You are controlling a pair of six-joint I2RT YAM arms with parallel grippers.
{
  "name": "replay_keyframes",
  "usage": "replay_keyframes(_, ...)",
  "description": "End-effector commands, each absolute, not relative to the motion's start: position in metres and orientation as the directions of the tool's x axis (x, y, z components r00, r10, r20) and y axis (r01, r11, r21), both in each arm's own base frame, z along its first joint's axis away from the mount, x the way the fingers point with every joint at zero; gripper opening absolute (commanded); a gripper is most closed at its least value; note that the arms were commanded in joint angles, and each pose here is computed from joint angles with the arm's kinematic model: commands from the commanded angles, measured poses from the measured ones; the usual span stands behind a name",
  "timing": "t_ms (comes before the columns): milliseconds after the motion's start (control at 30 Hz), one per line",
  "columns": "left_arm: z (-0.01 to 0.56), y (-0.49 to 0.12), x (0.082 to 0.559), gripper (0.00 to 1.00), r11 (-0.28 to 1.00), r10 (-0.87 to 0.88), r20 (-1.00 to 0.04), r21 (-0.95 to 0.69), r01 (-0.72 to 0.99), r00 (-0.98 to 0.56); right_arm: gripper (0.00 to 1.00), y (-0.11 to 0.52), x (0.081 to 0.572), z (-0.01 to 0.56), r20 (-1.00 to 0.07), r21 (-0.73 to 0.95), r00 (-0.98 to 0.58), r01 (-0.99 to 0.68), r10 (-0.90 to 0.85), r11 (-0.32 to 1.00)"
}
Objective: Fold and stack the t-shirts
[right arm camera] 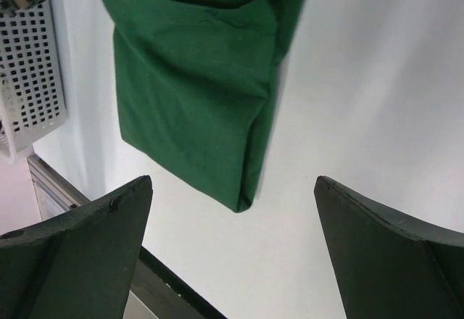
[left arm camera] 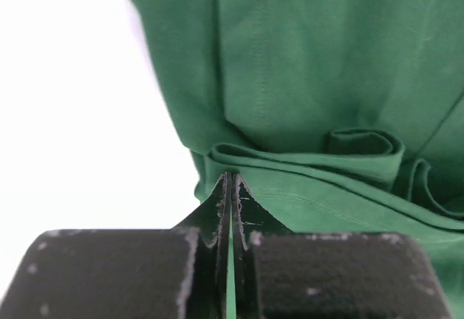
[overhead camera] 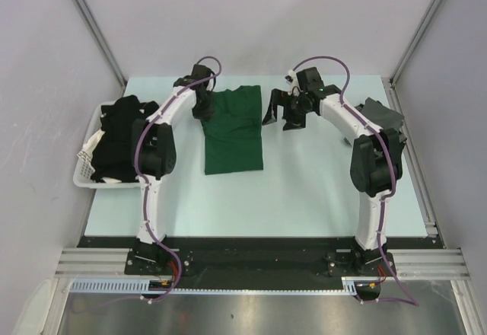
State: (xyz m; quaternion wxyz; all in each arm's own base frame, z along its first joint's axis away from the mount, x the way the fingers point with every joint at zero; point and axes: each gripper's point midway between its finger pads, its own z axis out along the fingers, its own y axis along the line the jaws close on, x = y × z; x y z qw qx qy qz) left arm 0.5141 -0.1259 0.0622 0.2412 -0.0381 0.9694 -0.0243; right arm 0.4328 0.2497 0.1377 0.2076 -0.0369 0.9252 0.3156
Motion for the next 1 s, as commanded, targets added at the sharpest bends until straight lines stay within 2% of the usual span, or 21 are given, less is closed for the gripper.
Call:
replay_keyframes(0, 0.092, -0.12, 0.523, 0.0, 0.997, -0.078, -0.539, -0.052, -0.059, -0.839, 1.0, 0.28, 0.433, 0.164, -0.452, 0.594, -0.892, -0.279, 0.027, 0.755)
replay_keyframes(300, 0.113, -0.125, 0.491, 0.0, 0.993, -0.085, -0.516, -0.109, -0.033, -0.852, 1.0, 0.323, 0.437, 0.139, -0.421, 0.639, -0.907, -0.297, -0.001, 0.71)
replay_keyframes(733, 0.131, -0.123, 0.446, 0.0, 0.991, -0.07, -0.483, -0.133, -0.006, -0.873, 1.0, 0.365, 0.482, 0.111, -0.421, 0.695, -0.907, -0.318, 0.006, 0.645)
replay_keyframes(967, 0.109, -0.116, 0.399, 0.0, 0.991, -0.047, -0.407, -0.132, 0.008, -0.912, 1.0, 0.363, 0.509, 0.112, -0.44, 0.709, -0.897, -0.312, 0.05, 0.633)
